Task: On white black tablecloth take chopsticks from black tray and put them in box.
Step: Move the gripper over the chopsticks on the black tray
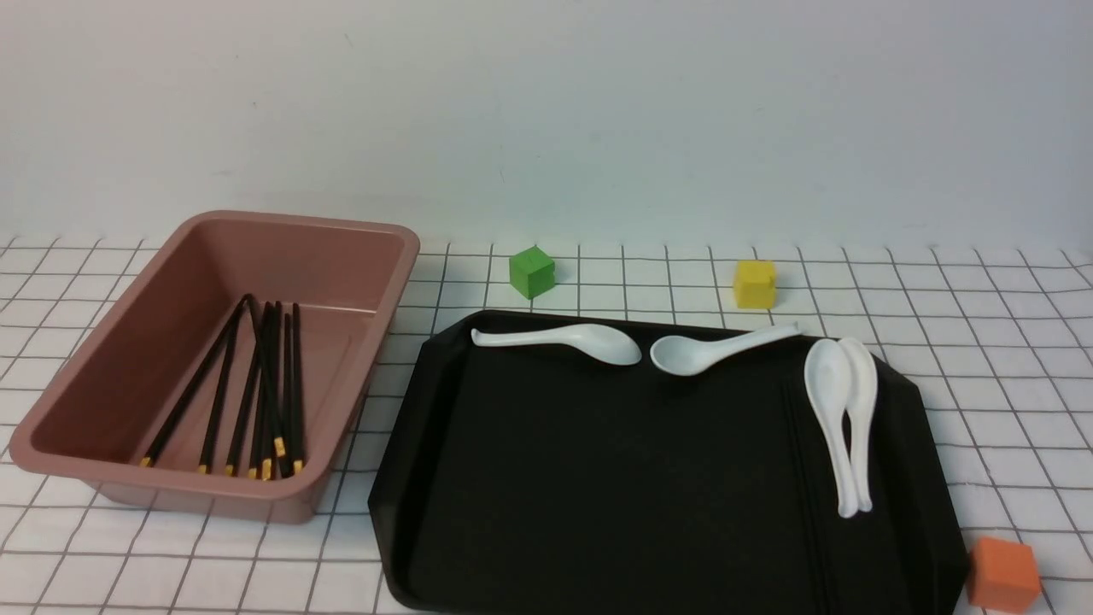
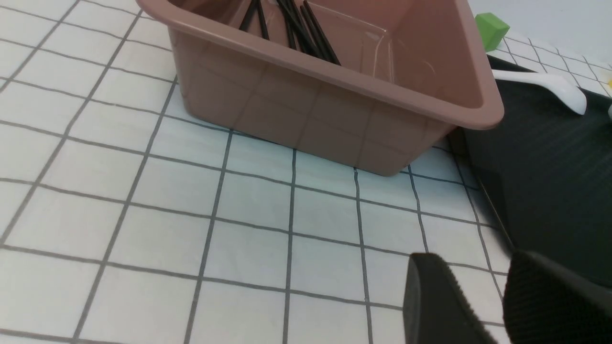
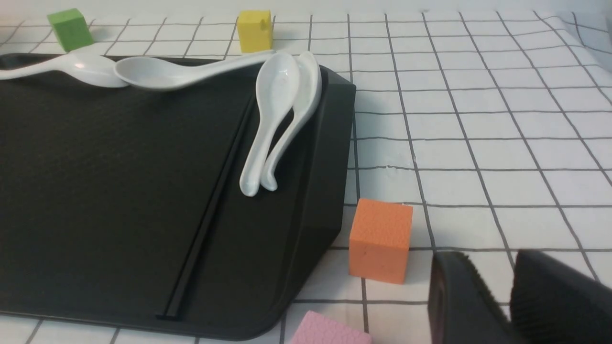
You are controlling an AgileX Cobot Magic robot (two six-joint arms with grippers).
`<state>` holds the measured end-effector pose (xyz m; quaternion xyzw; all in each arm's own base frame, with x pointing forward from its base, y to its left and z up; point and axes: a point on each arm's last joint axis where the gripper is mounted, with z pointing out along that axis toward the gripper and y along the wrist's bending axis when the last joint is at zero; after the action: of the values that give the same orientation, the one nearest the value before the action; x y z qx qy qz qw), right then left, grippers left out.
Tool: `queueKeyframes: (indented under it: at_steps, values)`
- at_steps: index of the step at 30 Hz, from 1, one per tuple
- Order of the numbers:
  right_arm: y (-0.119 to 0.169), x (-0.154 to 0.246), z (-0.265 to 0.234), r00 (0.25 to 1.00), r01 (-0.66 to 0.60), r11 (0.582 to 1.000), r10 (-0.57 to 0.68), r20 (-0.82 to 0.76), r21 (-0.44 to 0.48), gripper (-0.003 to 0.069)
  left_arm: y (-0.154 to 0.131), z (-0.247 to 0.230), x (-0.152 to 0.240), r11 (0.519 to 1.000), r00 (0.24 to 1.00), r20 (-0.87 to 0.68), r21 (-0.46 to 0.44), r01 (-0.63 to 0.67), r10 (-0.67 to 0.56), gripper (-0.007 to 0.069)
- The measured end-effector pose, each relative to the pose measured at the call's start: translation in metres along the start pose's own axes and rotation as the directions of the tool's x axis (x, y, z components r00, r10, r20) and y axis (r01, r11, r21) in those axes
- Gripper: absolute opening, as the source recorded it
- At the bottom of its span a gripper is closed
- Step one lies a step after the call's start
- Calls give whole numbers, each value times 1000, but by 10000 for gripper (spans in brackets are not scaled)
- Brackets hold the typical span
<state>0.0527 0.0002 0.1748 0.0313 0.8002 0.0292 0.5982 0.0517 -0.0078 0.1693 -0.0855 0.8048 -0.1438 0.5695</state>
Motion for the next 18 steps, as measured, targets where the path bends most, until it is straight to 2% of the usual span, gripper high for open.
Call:
queueKeyframes:
  at_steps: [18]
  values:
    - [0, 0, 0, 1000, 11, 1000, -11, 0, 4, 212, 0, 0, 0, 1000, 1000, 0, 0, 0, 0, 237]
